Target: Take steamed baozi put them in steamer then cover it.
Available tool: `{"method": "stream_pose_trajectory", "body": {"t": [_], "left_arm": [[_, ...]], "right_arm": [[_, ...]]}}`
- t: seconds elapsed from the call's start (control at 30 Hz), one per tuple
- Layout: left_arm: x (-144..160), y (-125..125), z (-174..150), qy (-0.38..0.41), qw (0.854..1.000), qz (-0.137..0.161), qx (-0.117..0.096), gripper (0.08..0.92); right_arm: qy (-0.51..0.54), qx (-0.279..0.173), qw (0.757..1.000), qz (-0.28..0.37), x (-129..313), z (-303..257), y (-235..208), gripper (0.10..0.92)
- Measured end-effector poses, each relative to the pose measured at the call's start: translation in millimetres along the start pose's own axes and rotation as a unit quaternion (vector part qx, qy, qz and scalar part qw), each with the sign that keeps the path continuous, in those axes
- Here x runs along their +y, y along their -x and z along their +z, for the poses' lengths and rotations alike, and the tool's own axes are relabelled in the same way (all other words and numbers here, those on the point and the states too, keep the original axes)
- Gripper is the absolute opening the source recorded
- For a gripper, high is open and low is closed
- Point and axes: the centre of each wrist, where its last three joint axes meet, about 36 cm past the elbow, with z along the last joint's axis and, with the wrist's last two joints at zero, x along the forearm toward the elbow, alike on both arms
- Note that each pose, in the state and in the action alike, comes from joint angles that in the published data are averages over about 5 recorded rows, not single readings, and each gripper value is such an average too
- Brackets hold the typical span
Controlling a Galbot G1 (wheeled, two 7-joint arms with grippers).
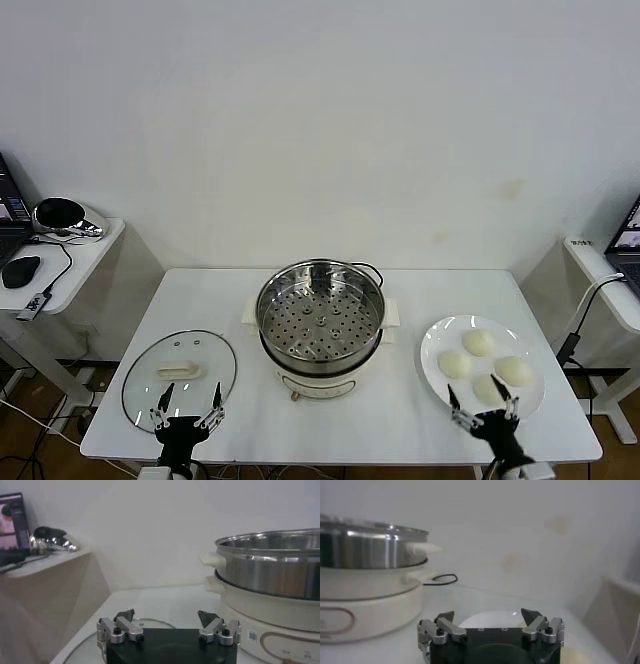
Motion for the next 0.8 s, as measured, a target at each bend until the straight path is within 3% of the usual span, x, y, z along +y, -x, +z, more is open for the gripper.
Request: {"method": "stream_pose_trajectory", "body": {"t": [0.3, 0.53, 0.8], "left_arm": [[4.1, 0.0, 4.2, 0.016, 1.0, -0.006, -0.009, 0.823], [7.7, 0.2, 5.1, 0.018, 0.999, -0.019, -0.018, 0.823], [12.4, -1.1, 5.9, 0.026, 0.999, -0.031, -0.021, 0.823]], "right_arm": [[-0.183, 0.058, 0.979, -0.074, -93.6, -21.8, 54.8, 0.823], [-0.276, 0.129, 0.937, -0.171, -151.6, -45.5, 102.4, 0.823], [-0.323, 0.187, 0.885, -0.28, -185.3, -68.7, 154.1, 0.823]]}}
